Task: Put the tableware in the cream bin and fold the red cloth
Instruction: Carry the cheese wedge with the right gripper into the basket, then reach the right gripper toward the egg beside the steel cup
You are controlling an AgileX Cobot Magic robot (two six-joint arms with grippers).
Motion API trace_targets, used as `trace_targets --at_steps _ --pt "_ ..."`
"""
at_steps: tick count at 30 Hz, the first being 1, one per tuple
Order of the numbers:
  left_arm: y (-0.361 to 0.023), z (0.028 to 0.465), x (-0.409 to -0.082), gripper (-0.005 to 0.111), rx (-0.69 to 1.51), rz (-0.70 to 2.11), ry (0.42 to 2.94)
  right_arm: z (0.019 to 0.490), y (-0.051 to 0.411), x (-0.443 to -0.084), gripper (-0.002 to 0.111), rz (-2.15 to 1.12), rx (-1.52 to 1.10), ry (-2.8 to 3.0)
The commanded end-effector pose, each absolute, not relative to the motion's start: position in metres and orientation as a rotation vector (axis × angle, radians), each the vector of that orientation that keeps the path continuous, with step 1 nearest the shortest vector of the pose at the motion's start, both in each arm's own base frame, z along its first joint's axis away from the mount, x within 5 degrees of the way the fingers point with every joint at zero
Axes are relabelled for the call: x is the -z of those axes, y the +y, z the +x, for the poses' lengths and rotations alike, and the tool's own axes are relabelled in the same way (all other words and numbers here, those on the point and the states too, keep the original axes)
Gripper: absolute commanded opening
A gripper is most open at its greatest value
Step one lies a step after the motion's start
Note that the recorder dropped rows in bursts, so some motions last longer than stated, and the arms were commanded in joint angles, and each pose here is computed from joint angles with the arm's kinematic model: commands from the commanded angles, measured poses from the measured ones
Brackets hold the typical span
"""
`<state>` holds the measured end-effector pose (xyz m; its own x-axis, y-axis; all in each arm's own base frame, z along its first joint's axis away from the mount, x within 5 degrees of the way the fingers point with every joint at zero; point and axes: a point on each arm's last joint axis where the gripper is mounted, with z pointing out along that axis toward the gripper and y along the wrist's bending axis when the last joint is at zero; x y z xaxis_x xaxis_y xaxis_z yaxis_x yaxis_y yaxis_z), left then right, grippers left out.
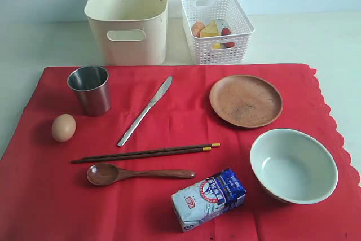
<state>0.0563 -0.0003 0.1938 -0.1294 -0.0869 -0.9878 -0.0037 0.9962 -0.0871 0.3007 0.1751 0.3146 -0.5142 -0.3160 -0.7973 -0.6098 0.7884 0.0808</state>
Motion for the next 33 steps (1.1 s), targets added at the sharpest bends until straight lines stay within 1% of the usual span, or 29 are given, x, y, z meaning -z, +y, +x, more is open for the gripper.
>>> trace_targets --at_steps 1,8,11,13,18,21,27,33 --pt "0.0 0.056 -0.194 0.002 0.076 -0.072 1.689 0.278 0.191 -0.301 0.0 -0.732 -0.482 2.13" --pt "0.0 0.056 -0.194 0.002 0.076 -0.072 1.689 0.25 0.23 -0.277 0.001 -0.858 -0.538 2.119" --pt "0.0 0.056 -0.194 0.002 0.076 -0.072 1.689 0.243 0.248 -0.266 0.009 -0.901 -0.553 2.11" --pt "0.0 0.056 -0.194 0.002 0.076 -0.072 1.689 0.239 0.261 -0.256 0.016 -0.932 -0.557 2.105" --pt "0.0 0.056 -0.194 0.002 0.076 -0.072 1.689 0.233 0.288 -0.23 0.04 -0.977 -0.549 2.083" --pt "0.0 0.056 -0.194 0.002 0.076 -0.072 1.689 0.232 0.301 -0.216 0.049 -0.982 -0.539 2.057" --pt "0.0 0.056 -0.194 0.002 0.076 -0.072 1.689 0.232 0.32 -0.19 0.058 -0.964 -0.509 2.003" --pt "0.0 0.056 -0.194 0.002 0.076 -0.072 1.689 0.239 0.331 -0.176 0.06 -0.909 -0.536 2.062"
